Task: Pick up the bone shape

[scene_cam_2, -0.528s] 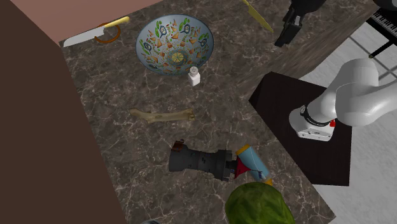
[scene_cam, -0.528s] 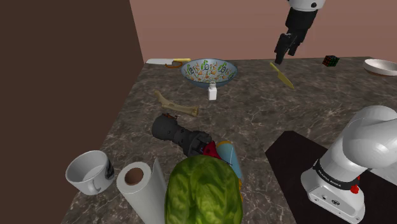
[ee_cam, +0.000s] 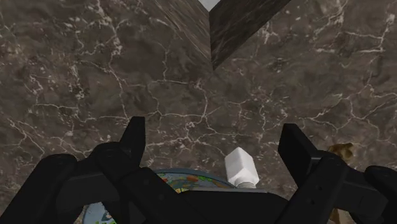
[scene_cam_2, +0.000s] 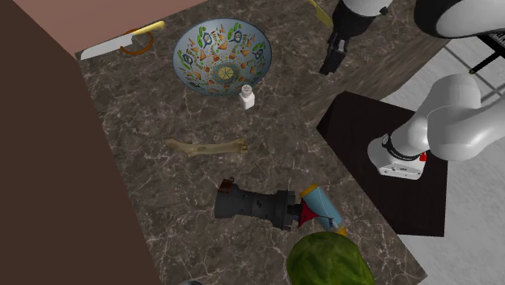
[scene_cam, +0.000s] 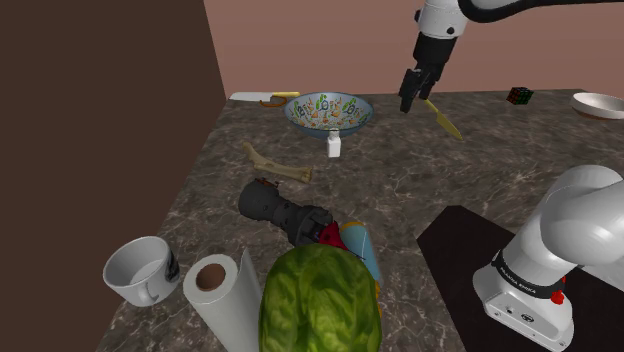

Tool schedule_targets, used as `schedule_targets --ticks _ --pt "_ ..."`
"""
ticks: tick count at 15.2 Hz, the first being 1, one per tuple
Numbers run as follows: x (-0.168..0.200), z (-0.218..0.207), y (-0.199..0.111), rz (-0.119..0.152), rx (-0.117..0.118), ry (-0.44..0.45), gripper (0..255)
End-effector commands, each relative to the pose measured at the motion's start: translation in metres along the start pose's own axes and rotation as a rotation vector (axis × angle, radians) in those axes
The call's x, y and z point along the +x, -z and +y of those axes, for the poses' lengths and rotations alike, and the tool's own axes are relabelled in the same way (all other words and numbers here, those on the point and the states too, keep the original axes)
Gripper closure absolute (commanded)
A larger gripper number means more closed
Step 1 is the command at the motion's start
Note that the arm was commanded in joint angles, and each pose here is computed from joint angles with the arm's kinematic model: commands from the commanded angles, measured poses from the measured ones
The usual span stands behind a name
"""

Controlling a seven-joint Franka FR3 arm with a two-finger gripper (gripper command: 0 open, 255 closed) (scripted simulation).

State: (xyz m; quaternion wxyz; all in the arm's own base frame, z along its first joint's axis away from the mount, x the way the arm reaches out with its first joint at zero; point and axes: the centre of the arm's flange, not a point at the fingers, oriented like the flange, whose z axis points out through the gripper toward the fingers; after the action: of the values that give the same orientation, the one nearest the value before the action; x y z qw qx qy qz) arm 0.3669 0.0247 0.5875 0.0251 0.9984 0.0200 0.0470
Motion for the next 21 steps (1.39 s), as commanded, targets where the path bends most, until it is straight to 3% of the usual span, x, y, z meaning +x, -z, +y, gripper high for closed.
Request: schedule_targets --ticks 1,21 --pt "0.017 -0.015 -0.014 0.011 0.015 0.024 0" --pt "0.17 -0.164 -0.13 0.103 0.159 0.259 0"
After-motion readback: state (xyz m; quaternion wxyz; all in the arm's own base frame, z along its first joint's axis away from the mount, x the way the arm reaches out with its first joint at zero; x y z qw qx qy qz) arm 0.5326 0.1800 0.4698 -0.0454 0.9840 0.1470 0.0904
